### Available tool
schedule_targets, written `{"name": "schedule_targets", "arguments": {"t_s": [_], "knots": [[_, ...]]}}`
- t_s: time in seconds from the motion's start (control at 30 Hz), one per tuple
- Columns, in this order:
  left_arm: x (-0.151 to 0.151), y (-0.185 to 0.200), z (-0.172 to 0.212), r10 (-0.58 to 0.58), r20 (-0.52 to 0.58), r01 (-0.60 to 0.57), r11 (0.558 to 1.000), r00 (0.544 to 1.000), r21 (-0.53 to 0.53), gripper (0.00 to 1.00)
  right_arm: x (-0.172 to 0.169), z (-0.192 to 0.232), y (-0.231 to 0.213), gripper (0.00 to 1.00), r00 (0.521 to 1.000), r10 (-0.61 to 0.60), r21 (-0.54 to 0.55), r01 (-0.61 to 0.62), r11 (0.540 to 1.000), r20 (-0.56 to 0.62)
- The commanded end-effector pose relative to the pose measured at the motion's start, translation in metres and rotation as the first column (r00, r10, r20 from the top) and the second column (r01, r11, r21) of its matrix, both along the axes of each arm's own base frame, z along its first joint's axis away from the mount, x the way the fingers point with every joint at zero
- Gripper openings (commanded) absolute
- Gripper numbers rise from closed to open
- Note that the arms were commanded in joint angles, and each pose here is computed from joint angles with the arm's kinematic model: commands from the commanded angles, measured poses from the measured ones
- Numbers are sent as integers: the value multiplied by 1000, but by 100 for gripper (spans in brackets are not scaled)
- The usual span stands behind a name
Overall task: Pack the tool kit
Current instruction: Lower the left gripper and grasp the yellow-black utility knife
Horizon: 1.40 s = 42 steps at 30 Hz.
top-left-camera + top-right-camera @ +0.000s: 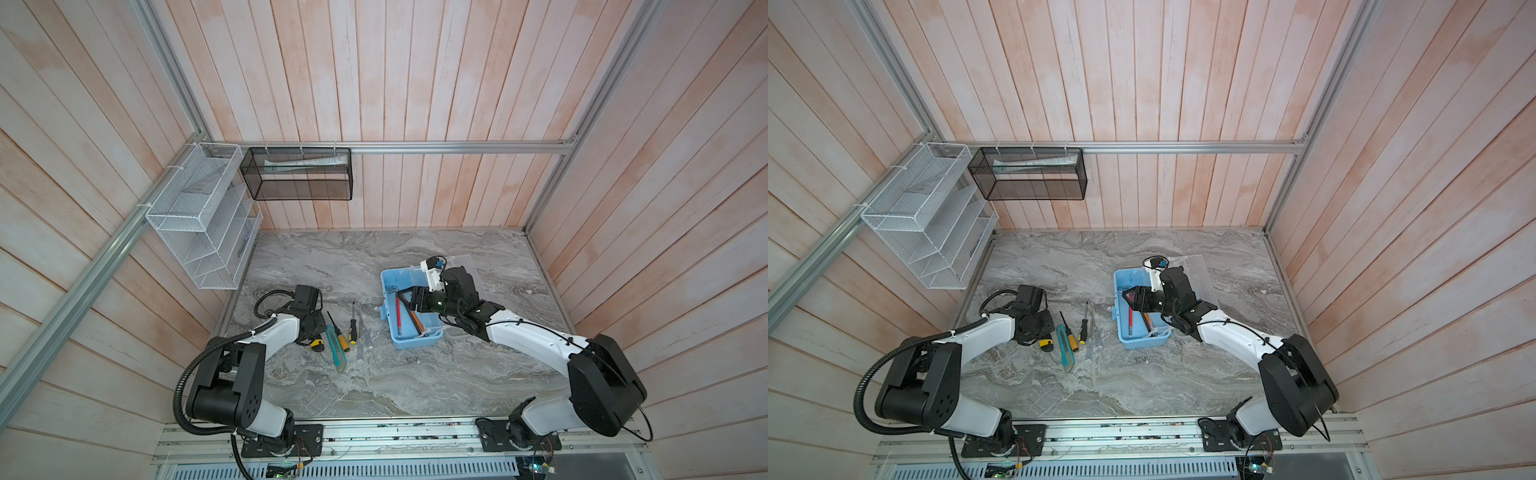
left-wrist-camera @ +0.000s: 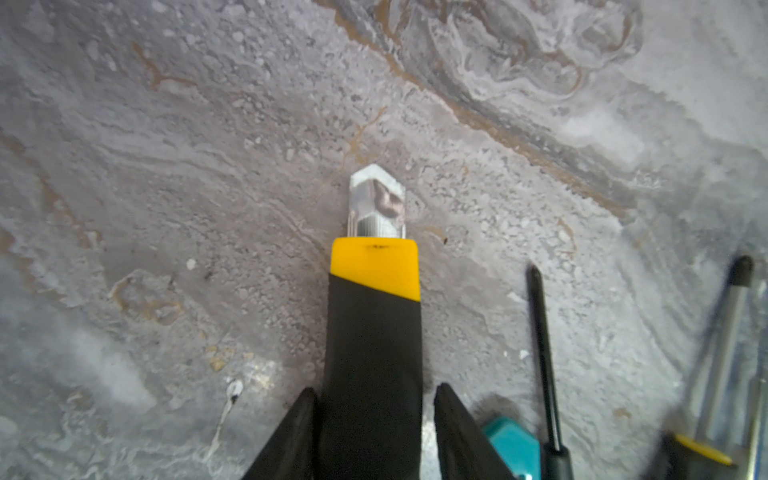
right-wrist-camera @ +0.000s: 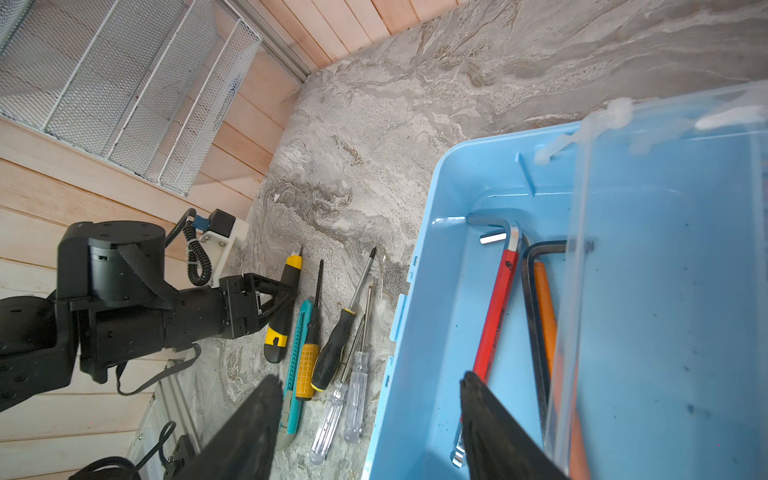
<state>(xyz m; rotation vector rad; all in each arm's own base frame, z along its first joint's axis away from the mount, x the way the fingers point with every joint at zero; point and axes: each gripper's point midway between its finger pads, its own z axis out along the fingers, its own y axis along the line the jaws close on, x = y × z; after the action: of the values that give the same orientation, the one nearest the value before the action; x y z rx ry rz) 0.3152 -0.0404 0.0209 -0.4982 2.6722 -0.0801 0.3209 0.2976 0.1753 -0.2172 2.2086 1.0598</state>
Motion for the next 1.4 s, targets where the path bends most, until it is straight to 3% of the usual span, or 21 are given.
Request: {"name": "schedule_targets", "arguments": {"t_s": [0.0, 0.4, 0.77, 1.2, 1.37], "knots": [[-18, -6, -20, -19, -95, 17, 1000, 995, -24, 48, 4, 4, 1, 67, 1000, 7, 8, -7, 1000, 17], [-19, -9, -30, -36, -143, 34, 999, 989, -17, 44, 3, 1, -2, 67, 1000, 6, 14, -6, 1000, 13], [-19, -8, -27, -41, -163, 43, 999, 986, 9, 29, 5, 1, -11, 67, 1000, 0, 29, 0, 1000, 16], [0, -14, 31, -68, -5, 67, 998, 998, -17, 24, 5, 4, -15, 66, 1000, -8, 51, 8, 999, 7], [4, -26, 57, -85, 76, 91, 992, 994, -83, 24, 6, 7, -15, 66, 1000, -10, 61, 10, 998, 5]]}}
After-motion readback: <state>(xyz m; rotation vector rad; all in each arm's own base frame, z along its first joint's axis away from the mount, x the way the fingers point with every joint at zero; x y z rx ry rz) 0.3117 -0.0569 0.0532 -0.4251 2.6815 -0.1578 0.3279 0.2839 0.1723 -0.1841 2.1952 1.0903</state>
